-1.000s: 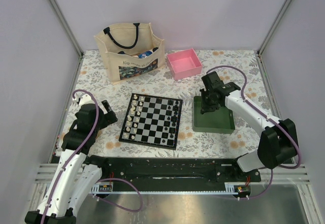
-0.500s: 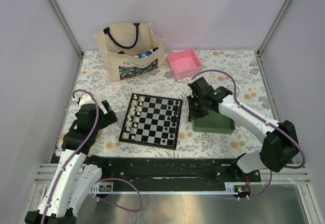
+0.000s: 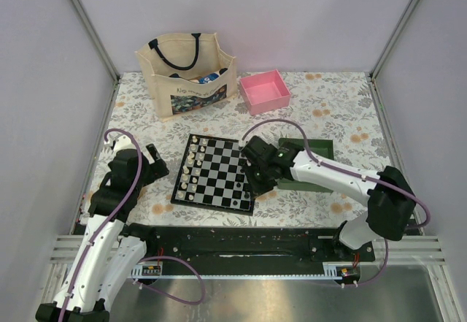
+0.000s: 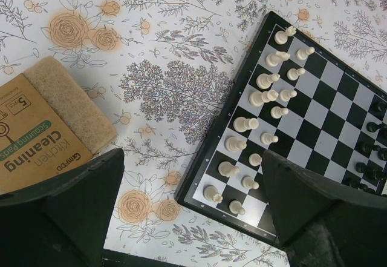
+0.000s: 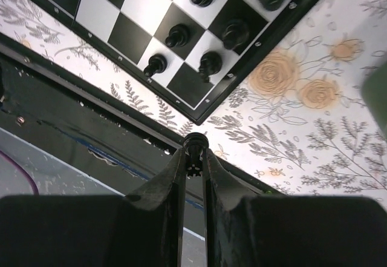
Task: Set up the chess pieces on the board
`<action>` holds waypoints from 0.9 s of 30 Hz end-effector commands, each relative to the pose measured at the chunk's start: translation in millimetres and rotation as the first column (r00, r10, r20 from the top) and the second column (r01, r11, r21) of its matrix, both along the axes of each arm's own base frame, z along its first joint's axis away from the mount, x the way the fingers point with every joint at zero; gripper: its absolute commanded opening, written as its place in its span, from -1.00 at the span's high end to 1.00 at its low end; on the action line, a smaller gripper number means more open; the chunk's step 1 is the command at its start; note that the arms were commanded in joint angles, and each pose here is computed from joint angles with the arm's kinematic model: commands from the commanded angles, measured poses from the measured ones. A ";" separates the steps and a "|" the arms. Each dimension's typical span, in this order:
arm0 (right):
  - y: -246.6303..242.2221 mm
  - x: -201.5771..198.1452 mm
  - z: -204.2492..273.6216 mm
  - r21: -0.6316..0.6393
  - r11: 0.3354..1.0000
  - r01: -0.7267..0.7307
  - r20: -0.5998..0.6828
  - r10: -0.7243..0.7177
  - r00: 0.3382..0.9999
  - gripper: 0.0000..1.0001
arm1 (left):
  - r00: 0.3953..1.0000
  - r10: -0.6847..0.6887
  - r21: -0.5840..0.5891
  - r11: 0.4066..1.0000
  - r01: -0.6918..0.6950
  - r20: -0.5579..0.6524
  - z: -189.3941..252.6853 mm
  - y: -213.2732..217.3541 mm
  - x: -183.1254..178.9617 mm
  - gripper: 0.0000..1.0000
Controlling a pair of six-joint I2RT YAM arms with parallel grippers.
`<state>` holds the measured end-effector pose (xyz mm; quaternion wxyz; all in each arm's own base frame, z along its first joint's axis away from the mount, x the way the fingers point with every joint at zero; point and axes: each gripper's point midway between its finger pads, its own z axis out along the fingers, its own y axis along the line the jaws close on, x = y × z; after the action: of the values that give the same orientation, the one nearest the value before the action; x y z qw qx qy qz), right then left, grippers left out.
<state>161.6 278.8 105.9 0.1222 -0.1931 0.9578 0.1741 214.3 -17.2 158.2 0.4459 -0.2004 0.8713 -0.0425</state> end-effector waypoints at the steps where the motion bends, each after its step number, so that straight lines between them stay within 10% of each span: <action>1: 19.0 -12.8 -6.3 -0.011 0.999 -0.047 -0.005 0.047 0.999 0.76 | 0.998 -0.013 -0.008 1.000 0.014 0.057 14.1 -3.4 8.8 -0.98; 27: 37.8 -6.5 -39.3 -0.154 0.979 -0.133 0.008 0.136 0.991 0.72 | 0.998 -0.006 -0.006 1.000 0.007 0.054 13.6 -2.0 9.1 -0.98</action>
<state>145.5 307.2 58.6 0.0782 -0.2590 0.9568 0.1066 214.5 -17.1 158.3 0.4461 -0.2005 0.8712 -0.0424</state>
